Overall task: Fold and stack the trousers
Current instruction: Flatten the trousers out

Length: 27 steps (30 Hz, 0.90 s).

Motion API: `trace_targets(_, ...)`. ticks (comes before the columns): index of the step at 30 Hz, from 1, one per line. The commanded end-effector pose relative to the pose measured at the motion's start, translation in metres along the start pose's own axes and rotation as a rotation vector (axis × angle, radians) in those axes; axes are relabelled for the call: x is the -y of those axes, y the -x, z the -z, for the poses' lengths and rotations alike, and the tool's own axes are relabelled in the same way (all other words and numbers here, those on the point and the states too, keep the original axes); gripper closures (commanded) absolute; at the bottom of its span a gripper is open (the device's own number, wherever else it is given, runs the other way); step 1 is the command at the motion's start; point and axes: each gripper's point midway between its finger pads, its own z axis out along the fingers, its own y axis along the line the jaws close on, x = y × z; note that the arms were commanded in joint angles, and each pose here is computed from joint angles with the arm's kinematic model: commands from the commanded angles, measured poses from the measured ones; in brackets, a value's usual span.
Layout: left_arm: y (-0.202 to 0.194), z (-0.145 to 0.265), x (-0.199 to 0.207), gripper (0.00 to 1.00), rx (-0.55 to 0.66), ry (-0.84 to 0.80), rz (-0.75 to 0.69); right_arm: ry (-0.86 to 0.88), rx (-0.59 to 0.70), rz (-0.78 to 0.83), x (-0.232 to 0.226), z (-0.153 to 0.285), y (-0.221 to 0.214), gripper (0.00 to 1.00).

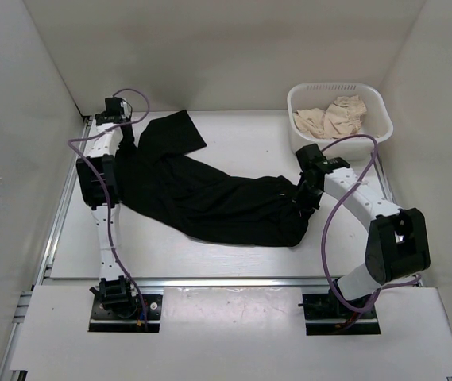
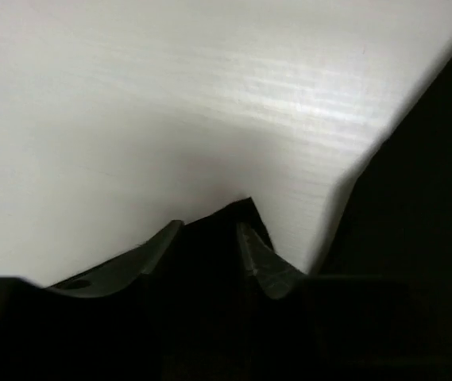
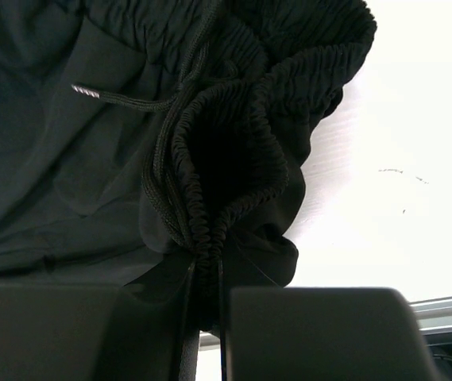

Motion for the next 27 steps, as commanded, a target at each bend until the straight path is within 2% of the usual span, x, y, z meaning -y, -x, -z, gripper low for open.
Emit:
trace_targets(1,-0.02,-0.005,0.007,0.52,-0.048,-0.048,-0.003,0.007,0.027,-0.003,-0.001,0.008,0.014,1.0)
trace_targets(2,-0.02,-0.002,0.011,0.31,-0.048,-0.068,-0.002,0.013,0.022,-0.012,0.0,0.008,0.015,1.0)
trace_targets(3,-0.016,0.004,0.013,0.24,-0.04,-0.088,-0.001,0.013,0.022,-0.012,0.0,0.008,0.015,1.0)
trace_targets(4,-0.015,0.007,0.015,0.21,-0.039,-0.104,0.0,0.013,0.022,-0.012,0.0,0.008,0.015,1.0)
trace_targets(9,0.011,0.02,0.005,0.16,0.02,-0.113,0.019,0.014,0.008,-0.002,0.001,0.006,0.011,1.0)
trace_targets(16,0.051,0.048,-0.003,0.15,0.116,-0.092,0.028,0.013,0.006,-0.011,0.004,0.007,0.007,1.0)
trace_targets(20,0.059,0.055,-0.009,0.15,0.137,-0.066,0.031,0.013,0.006,-0.011,0.004,0.007,0.007,1.0)
trace_targets(27,0.072,0.069,0.008,0.13,0.169,-0.112,0.018,0.016,-0.007,-0.01,0.002,0.002,0.006,1.0)
